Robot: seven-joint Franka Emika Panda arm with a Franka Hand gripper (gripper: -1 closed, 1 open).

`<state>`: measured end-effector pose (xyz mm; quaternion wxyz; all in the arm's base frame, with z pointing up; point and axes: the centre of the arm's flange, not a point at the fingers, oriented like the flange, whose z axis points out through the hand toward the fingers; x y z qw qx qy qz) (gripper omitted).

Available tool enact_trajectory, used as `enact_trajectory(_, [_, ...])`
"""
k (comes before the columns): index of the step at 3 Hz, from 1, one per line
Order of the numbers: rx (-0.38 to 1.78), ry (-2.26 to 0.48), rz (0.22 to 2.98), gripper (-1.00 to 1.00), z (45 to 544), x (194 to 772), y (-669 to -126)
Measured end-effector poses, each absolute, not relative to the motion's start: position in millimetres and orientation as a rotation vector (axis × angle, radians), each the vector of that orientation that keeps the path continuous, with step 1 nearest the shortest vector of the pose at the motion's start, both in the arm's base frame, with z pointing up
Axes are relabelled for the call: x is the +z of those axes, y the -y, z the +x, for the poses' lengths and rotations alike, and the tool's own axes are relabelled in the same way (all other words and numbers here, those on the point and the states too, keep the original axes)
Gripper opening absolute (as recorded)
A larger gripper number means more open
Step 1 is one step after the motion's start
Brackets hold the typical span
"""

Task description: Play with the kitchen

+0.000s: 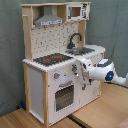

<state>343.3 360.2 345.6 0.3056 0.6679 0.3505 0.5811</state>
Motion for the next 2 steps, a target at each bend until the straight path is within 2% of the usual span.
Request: enact_trajectory(2, [1.440, -1.050, 1.527, 1.00, 318.7, 344.4, -386.8])
